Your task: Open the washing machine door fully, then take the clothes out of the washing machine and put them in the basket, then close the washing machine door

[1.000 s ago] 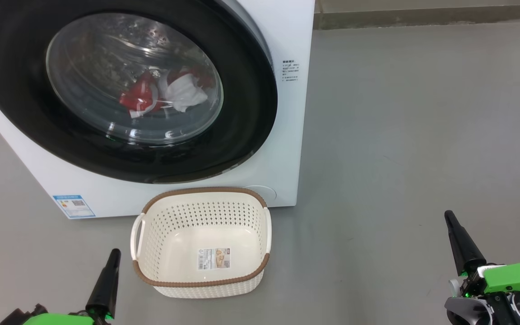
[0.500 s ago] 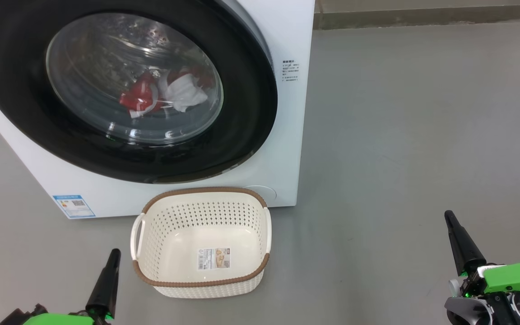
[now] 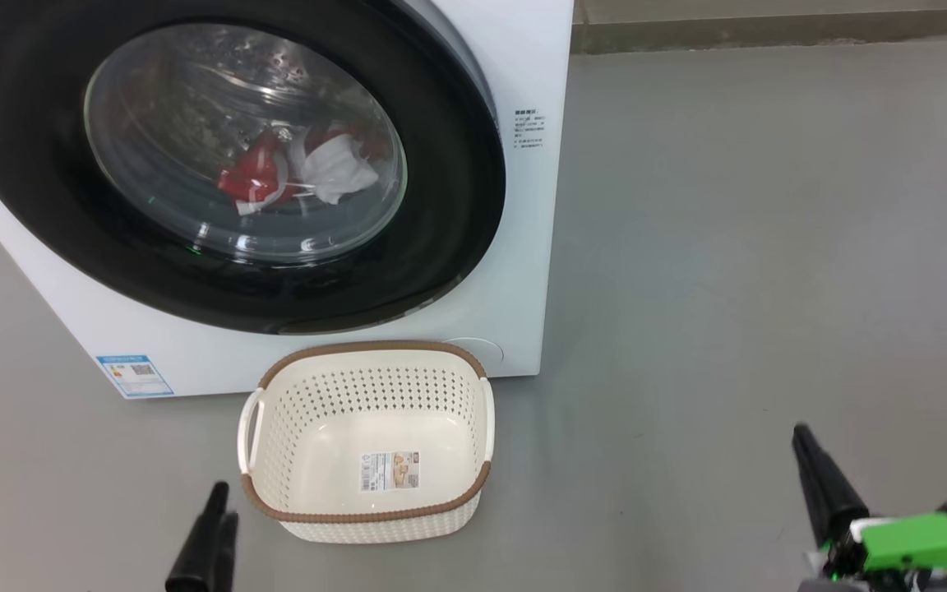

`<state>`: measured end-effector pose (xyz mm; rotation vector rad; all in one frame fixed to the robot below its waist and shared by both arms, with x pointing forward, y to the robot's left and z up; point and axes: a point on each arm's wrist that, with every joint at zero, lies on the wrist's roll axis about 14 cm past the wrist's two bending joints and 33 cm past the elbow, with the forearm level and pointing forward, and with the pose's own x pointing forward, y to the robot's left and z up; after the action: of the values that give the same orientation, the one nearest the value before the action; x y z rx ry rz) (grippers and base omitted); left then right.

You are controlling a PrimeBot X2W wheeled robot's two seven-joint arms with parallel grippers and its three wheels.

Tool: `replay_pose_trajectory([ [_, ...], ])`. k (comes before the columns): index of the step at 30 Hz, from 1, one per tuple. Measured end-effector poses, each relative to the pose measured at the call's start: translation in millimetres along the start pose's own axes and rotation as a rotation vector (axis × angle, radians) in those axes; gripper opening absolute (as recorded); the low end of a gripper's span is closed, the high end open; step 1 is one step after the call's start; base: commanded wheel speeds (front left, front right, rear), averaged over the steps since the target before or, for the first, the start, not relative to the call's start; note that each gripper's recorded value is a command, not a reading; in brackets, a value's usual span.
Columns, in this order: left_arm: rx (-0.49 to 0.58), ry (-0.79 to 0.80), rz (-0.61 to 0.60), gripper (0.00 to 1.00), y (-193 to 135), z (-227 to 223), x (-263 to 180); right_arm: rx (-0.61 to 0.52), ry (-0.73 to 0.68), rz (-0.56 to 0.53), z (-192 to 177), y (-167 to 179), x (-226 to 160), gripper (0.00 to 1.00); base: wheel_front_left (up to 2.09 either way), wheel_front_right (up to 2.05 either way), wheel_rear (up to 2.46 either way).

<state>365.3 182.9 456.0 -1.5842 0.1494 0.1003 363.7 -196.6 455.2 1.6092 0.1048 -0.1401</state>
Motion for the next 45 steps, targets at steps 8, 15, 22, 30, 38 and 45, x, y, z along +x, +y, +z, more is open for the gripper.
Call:
replay_pose_trajectory([
  [8, 0.007, -0.012, 0.03, 1.0, 11, -1, -6, 0.004, -0.007, -0.04, -2, -14, -7, 1.0, 0.0, 0.0, 0.0],
  [15, 0.059, -0.029, 0.019, 1.0, 6, 2, -6, -0.043, -0.006, -0.035, -4, -12, -5, 1.0, 0.0, 0.0, 0.0],
  [22, 0.147, -0.042, 0.011, 1.0, 2, 5, -6, -0.112, 0.001, -0.038, -6, -12, -5, 1.0, 0.0, 0.0, 0.0],
  [30, 0.279, -0.054, 0.015, 1.0, 3, 8, -11, -0.221, 0.005, -0.026, -8, -8, -4, 1.0, 0.0, 0.0, 0.0],
  [38, 0.413, -0.064, -0.004, 1.0, -5, 9, -11, -0.368, 0.029, -0.026, -12, -9, -5, 1.0, 0.0, 0.0, 0.0],
  [45, 0.537, -0.067, -0.012, 1.0, -9, 7, -12, -0.504, 0.029, -0.027, -10, -10, -6, 1.0, 0.0, 0.0, 0.0],
])
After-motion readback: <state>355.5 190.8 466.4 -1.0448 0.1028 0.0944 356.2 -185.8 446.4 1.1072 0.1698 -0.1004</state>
